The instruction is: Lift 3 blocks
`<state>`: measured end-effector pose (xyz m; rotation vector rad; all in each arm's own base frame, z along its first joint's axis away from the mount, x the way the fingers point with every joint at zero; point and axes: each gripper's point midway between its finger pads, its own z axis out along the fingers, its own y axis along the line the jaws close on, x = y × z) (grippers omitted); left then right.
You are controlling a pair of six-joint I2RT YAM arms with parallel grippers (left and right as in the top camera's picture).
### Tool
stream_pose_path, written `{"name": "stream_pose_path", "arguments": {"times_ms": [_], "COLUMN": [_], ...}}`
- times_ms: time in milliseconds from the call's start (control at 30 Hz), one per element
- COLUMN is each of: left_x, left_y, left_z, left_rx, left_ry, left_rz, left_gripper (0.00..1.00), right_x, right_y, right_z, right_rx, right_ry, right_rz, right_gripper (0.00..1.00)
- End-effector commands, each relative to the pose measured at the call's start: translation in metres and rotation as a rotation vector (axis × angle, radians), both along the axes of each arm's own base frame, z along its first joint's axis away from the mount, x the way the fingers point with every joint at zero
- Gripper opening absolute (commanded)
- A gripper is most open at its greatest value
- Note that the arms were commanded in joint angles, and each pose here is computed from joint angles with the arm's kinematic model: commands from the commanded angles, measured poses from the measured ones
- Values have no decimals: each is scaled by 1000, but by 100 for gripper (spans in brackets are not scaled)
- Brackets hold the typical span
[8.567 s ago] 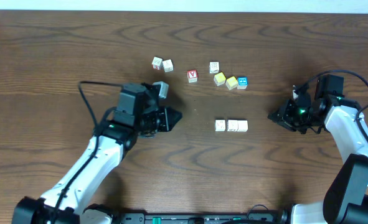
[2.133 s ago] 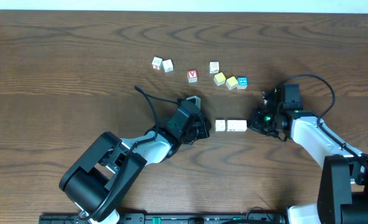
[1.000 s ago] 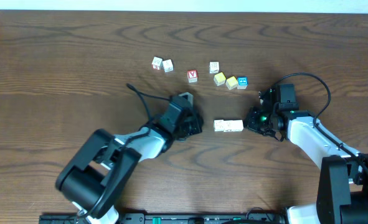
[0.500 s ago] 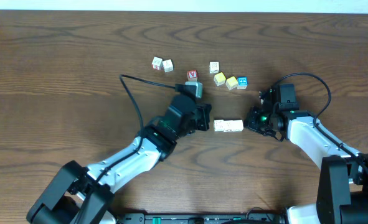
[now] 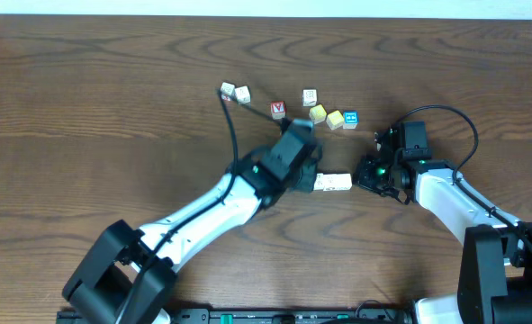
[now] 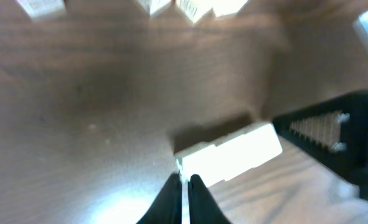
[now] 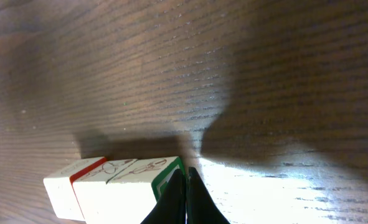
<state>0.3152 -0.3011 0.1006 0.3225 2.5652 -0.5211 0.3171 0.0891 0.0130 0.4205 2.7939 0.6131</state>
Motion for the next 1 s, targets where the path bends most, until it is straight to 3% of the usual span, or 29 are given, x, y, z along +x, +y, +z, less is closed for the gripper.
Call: {"name": "stream_pose_path", "arguments": {"times_ms": [0, 167, 533, 967], "left_x": [17, 12, 15, 16], "left_y": [-13, -39, -46, -51], "left_z": [38, 43, -40, -53], "left_rx": [-23, -121, -9, -2], "left_ry": [-43, -25, 78, 69], "left_rz": [-68, -161, -154, -153], "left_gripper": [7, 7, 7, 7], "right_x": [-2, -2, -2, -2], "right_y": [2, 2, 2, 2], "right_z": [-2, -2, -2, -2], "right_rx": [-1, -1, -1, -1], "right_ry": [8, 9, 8, 5], "right_rz": [1, 2, 2, 2], "right_gripper": [1, 1, 1, 1]}}
